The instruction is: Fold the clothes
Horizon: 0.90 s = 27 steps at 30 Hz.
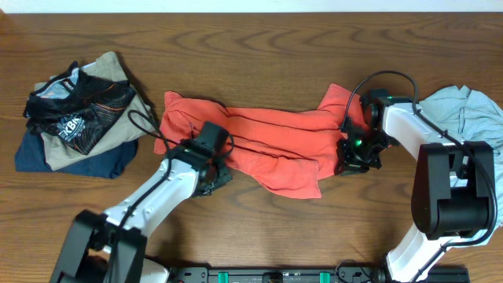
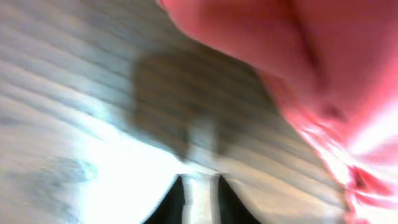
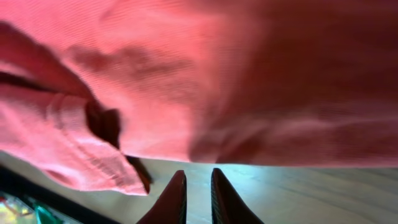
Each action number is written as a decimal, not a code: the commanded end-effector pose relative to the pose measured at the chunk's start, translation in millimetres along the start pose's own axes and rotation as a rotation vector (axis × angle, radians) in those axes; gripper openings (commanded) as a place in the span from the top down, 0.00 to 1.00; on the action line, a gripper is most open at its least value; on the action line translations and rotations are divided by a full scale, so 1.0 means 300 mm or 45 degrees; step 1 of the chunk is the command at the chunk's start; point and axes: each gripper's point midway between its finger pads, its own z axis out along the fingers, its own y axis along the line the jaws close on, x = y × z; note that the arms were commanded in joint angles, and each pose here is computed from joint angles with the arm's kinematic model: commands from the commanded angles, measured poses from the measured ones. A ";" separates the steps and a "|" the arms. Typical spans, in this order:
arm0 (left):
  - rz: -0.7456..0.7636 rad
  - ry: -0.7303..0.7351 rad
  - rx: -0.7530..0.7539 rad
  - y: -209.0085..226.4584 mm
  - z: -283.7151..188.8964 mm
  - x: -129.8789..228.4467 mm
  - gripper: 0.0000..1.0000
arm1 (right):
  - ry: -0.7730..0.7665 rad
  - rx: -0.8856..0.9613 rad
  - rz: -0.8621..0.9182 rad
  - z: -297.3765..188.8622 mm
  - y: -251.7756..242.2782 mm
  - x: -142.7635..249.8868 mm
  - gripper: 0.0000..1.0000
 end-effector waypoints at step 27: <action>-0.051 -0.064 0.195 -0.099 -0.015 -0.052 0.32 | -0.301 0.021 -0.956 -0.056 0.403 -0.221 0.92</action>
